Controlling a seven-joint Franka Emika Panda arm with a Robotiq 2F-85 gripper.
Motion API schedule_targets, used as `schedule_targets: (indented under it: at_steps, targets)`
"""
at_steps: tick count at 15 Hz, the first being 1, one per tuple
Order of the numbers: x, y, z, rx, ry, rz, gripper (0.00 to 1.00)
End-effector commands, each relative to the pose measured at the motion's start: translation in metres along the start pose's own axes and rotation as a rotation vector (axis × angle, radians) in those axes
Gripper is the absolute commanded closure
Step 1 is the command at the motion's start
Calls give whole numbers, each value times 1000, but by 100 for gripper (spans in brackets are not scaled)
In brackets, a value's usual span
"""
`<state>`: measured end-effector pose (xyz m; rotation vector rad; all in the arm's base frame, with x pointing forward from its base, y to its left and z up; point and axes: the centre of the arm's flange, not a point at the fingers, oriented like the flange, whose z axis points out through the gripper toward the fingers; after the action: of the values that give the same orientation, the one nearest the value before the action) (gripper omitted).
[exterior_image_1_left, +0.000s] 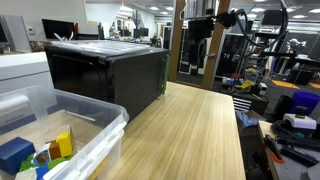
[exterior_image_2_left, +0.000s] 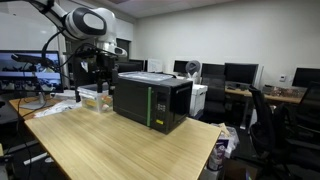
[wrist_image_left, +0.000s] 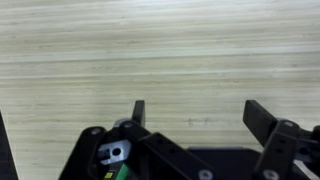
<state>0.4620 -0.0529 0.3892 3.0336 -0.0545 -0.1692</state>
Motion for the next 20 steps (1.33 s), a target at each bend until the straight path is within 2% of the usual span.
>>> schedule_targets:
  at_steps: [1, 4, 7, 8, 9, 11, 12, 13, 14, 16, 20]
  targets:
    - [-1, 7, -24, -10, -27, 38, 0]
    - [-6, 15, -34, 29, 36, 78, 0]
    - [-8, 21, -46, 105, 70, 123, 0]
    - [-7, 23, -53, 134, 40, 106, 0]
    - [-7, 23, -57, 146, 46, 115, 0]
    - [-7, 21, -60, 131, 79, 117, 0]
    - [-10, 18, -56, 99, 169, 156, 0]
    - [-12, 16, -50, 106, 230, 192, 0]
    - [2, 20, -60, 114, 150, 142, 0]
    - [2, 19, -56, 116, 200, 163, 0]
    - [-2, 19, -56, 117, 208, 170, 0]
